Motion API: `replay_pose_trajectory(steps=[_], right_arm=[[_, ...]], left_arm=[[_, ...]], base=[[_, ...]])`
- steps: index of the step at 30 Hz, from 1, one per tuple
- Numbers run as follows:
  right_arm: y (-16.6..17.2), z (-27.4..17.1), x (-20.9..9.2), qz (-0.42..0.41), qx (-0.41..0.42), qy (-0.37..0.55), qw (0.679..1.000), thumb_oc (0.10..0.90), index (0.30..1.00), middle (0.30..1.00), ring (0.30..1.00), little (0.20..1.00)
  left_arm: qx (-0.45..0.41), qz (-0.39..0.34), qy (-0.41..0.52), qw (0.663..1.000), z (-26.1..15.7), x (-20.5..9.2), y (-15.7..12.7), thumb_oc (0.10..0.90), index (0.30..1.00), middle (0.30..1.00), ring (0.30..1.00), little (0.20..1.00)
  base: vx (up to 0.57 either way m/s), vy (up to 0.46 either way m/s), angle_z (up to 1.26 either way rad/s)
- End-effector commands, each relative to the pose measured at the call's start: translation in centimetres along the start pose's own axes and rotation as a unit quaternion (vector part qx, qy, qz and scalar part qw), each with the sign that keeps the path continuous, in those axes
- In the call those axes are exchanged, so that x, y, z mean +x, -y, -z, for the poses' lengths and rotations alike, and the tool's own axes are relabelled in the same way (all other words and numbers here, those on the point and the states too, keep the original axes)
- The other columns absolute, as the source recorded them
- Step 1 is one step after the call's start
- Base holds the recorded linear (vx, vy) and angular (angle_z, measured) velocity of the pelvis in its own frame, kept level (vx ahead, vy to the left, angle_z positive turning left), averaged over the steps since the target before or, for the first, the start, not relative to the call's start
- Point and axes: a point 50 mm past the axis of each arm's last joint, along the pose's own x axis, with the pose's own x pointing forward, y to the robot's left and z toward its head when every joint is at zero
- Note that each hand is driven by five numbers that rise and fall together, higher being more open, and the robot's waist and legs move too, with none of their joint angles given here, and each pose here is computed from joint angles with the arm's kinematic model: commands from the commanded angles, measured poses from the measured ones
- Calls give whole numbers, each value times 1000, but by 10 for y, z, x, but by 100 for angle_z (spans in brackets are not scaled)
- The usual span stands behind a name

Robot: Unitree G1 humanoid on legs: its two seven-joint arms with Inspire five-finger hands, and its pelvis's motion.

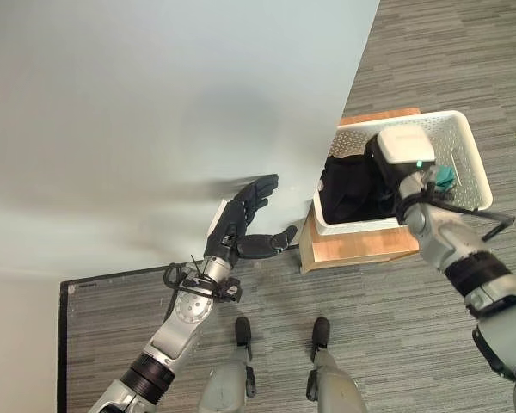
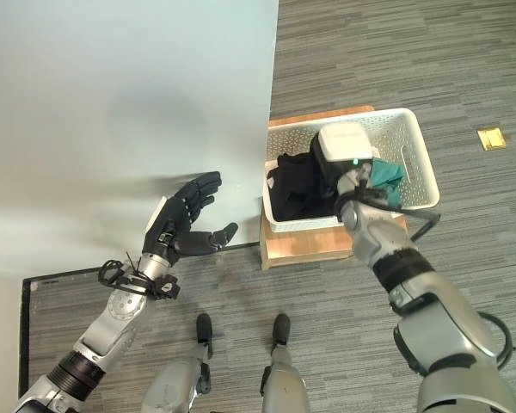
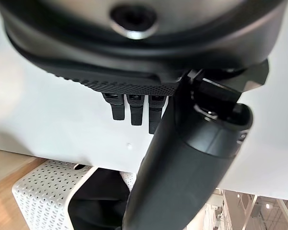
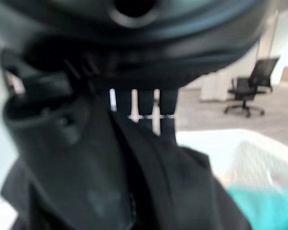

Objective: Pick up bed clothes into laundry basket.

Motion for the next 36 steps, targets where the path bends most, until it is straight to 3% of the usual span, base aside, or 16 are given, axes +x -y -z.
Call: replay_pose_trajectory(steps=[1,2,3,12,13,17,26,31,36], right_arm=[[88,4,27,133,-31,3,991,400,300,300,300,300],[92,7,28,134,-41,-3,990,400,300,300,300,300],[96,17,29,134,-34,-25,990,800,900,900,900,900],[98,46,29,120,11,-79,990,800,900,900,900,900],[91,43,26,118,110,-68,985,800,900,900,900,900],[85,22,22,132,199,-25,971,800,900,900,900,900],[83,-24,5,157,277,62,946,800,900,900,900,900],[50,-29,-20,122,269,66,953,800,900,900,900,900],[-13,-39,-68,47,416,45,907,800,900,900,900,900]], left_arm=[[5,32,90,995,-36,17,5,800,900,900,900,900],[11,32,91,995,-36,16,3,800,900,900,900,900],[17,26,92,995,-37,14,-1,800,900,900,900,900],[18,41,67,997,-32,12,-4,800,900,900,900,900],[5,23,77,997,-35,13,-9,800,900,900,900,900],[6,-5,78,997,-36,12,-18,800,900,900,900,900],[-14,-14,41,999,-23,5,-24,800,900,900,900,900],[-43,-28,16,999,-12,1,-24,800,900,900,900,900],[-63,8,-5,998,-5,1,-12,800,900,900,900,900]], base=[[-13,-43,2],[7,-26,9],[10,-31,9],[-16,-6,12],[0,0,0],[13,1,2],[15,0,-3],[17,-31,3],[8,-13,0]])
